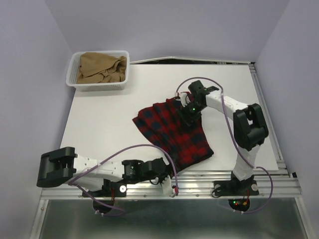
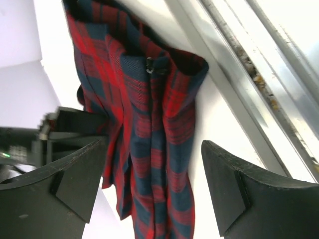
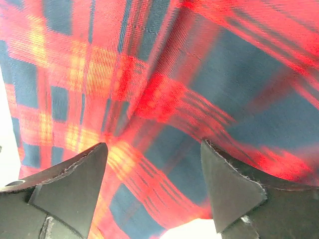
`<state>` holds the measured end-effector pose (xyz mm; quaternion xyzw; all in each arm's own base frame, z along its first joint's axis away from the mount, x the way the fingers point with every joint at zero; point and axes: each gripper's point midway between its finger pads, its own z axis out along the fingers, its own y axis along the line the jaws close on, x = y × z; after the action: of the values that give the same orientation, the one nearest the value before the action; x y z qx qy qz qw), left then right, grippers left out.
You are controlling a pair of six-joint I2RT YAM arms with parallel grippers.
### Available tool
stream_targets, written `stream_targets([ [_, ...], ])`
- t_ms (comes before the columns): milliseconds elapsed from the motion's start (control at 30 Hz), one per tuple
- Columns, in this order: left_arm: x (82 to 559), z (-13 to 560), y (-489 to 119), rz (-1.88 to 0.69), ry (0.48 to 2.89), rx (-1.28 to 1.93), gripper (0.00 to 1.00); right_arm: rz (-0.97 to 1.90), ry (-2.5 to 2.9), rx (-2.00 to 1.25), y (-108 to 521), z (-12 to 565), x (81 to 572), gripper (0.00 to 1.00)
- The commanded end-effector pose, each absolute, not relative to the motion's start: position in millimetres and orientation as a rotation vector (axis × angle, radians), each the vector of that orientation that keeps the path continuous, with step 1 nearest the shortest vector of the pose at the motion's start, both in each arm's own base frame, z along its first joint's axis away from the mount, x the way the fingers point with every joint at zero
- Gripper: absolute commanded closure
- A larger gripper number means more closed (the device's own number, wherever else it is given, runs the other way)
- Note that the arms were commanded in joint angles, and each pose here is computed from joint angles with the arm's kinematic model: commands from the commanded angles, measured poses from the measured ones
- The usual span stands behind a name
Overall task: Fold and stack the skirts
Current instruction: Fold the skirt
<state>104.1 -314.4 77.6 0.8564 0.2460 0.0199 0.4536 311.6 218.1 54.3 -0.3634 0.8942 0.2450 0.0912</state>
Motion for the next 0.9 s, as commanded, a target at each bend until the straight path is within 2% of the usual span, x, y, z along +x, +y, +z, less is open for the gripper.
stream_targets([
  [0,109,115,-337,0.073,0.581,1.908,0.11,0.499,2.3,-1.132,202,122,353,0.18],
  [100,110,113,-351,0.088,0.609,1.909,0.11,0.53,2.266,-1.16,208,138,355,0.19],
  [233,110,90,-364,0.144,0.685,1.944,0.11,0.628,2.342,-1.187,219,115,357,0.23],
  [400,105,78,-367,0.178,0.623,1.966,0.14,0.712,2.372,-1.241,226,81,352,0.29],
  [567,96,79,-376,0.192,0.565,1.94,0.25,0.711,2.467,-1.272,219,36,347,0.36],
  [667,92,75,-380,0.195,0.57,1.936,0.46,0.706,2.537,-1.259,216,13,345,0.38],
  [700,93,77,-382,0.191,0.585,1.923,0.61,0.714,2.559,-1.251,215,7,342,0.38],
  [867,98,77,-377,0.197,0.671,1.893,0.87,0.737,2.591,-1.244,213,1,331,0.39],
])
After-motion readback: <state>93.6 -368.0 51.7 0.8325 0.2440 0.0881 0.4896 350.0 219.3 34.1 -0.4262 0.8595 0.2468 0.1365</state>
